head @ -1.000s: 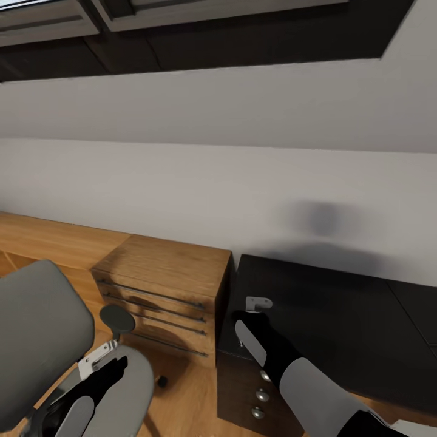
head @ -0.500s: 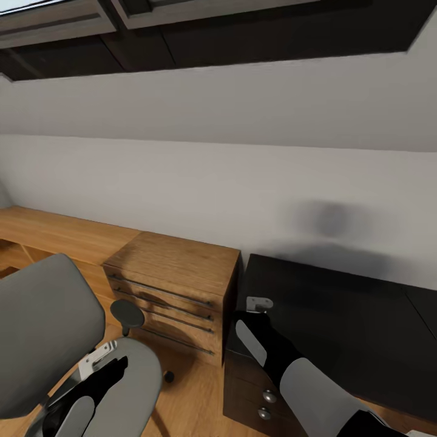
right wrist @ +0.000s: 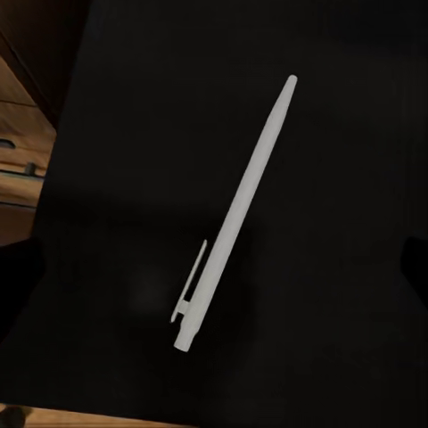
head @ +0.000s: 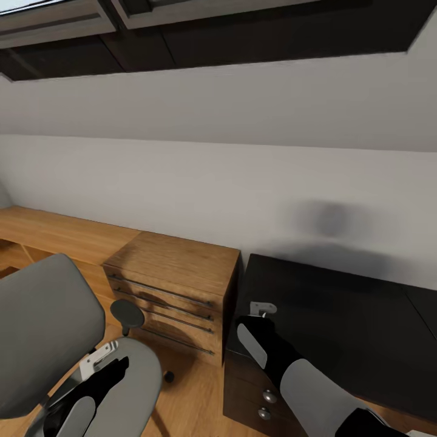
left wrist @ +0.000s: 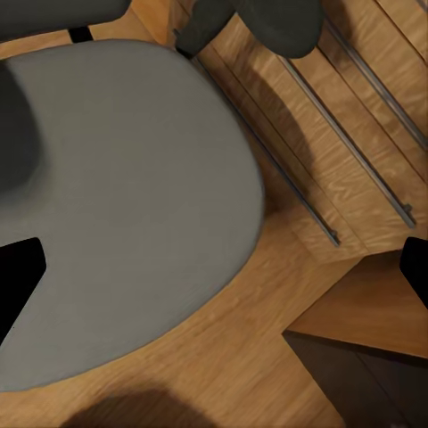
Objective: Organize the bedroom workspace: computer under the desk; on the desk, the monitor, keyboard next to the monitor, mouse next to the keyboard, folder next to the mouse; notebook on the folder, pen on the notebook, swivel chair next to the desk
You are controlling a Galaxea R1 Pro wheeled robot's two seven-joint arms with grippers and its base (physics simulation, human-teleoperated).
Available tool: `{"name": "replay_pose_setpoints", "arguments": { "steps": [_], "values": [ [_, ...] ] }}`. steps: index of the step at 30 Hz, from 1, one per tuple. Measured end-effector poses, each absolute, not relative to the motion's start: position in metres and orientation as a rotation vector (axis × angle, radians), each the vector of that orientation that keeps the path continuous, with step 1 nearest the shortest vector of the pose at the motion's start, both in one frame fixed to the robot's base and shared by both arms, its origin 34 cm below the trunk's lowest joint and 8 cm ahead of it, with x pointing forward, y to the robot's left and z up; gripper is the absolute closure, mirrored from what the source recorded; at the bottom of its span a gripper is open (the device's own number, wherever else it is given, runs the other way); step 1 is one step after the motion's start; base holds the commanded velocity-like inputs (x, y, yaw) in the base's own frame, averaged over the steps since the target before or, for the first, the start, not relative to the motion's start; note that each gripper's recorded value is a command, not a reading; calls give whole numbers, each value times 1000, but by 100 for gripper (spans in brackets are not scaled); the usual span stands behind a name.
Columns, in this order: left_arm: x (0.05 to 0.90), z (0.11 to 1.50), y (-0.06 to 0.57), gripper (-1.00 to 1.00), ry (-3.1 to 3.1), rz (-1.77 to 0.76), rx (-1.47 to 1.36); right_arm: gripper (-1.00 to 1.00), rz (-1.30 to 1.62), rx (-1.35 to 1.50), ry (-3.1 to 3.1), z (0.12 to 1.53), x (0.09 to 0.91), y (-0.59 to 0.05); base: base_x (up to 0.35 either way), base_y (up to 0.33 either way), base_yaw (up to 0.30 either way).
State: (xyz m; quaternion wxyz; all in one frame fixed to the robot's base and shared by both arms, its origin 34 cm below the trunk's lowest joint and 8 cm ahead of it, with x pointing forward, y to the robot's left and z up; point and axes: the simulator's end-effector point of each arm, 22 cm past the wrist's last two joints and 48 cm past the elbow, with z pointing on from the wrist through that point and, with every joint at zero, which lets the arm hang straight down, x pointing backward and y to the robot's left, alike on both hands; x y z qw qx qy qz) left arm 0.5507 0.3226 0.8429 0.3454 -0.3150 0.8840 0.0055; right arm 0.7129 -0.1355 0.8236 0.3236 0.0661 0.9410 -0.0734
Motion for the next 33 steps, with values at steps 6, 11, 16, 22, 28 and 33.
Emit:
{"name": "replay_pose_setpoints", "arguments": {
  "steps": [6, 11, 16, 22, 28, 33],
  "values": [
    [552, 837, 322, -100, 2296, 13, -817, -100, -194, 173, 2470, 817, 714, -136, 0, 0, 0],
    [553, 831, 317, -100, 2297, 2, -822, -100, -194, 174, 2470, 812, 715, -136, 0, 0, 0],
    [554, 824, 313, -100, 2299, -8, -827, -100, -194, 172, 2469, 806, 716, -136, 0, 0, 0],
    [555, 817, 312, -100, 2298, -10, -827, -100, -195, 172, 2469, 798, 717, -136, 0, 0, 0],
    [556, 809, 312, -100, 2298, -10, -827, -100, -194, 172, 2468, 791, 718, -136, 0, 0, 0],
    [557, 802, 312, -100, 2298, -10, -827, -100, -194, 172, 2468, 784, 719, -136, 0, 0, 0]
  ]
}}
